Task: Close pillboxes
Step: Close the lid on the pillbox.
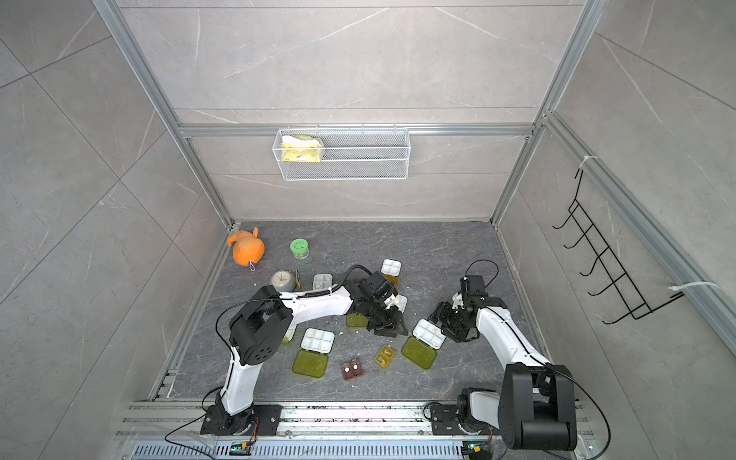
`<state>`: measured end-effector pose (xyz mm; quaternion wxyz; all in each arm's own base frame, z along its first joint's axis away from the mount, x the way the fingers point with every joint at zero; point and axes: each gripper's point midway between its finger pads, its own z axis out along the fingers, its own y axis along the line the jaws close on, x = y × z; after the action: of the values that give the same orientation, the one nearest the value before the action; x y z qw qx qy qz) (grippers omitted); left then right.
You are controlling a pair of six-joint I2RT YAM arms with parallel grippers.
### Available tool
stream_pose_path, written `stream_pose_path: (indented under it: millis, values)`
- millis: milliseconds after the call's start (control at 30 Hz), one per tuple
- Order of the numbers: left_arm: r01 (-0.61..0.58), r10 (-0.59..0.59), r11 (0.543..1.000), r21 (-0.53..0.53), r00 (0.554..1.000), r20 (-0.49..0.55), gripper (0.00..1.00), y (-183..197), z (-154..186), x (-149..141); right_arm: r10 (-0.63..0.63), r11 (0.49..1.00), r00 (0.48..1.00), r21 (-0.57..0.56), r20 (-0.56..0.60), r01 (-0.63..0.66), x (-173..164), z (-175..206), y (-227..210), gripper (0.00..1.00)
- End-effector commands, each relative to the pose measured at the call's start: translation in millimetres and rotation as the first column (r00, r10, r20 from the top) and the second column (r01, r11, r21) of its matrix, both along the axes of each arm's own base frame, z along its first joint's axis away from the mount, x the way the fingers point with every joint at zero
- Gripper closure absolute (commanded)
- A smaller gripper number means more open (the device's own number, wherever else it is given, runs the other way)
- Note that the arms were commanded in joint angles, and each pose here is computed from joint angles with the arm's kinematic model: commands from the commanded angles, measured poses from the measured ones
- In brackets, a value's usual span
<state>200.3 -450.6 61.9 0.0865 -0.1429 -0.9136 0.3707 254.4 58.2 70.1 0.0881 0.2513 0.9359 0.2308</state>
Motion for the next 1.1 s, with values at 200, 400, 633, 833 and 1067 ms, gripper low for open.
stream_pose_path:
  millis: [200, 400, 633, 833, 1067]
  values:
    - [0.039, -0.039, 0.998, -0.054, 0.999, -0.011, 0.5, -8.7, 22.7, -24.9, 0.062, 0.998, 0.997, 0.005, 0.035, -0.062, 43.2, -2.3, 0.6, 0.35]
    - [0.078, -0.078, 0.997, -0.026, 0.997, -0.008, 0.47, -16.7, 17.6, -51.9, 0.087, 0.996, 0.996, -0.002, 0.012, -0.087, 57.6, -10.5, -5.8, 0.35]
    - [0.089, -0.089, 0.996, -0.003, 0.996, 0.002, 0.44, -20.4, 14.3, -67.0, 0.06, 0.997, 0.998, 0.04, -0.025, -0.059, 58.1, -24.4, -7.9, 0.35]
    - [0.074, -0.074, 0.997, 0.017, 0.997, -0.016, 0.43, -20.2, 5.2, -72.6, 0.05, 0.997, 0.998, 0.055, -0.046, -0.048, 52.1, -32.4, -7.0, 0.35]
    - [0.073, -0.072, 0.997, 0.021, 0.996, -0.048, 0.42, -26.6, -11.0, -76.4, 0.053, 0.997, 0.996, 0.065, -0.073, -0.048, 38.8, -42.9, -5.1, 0.35]
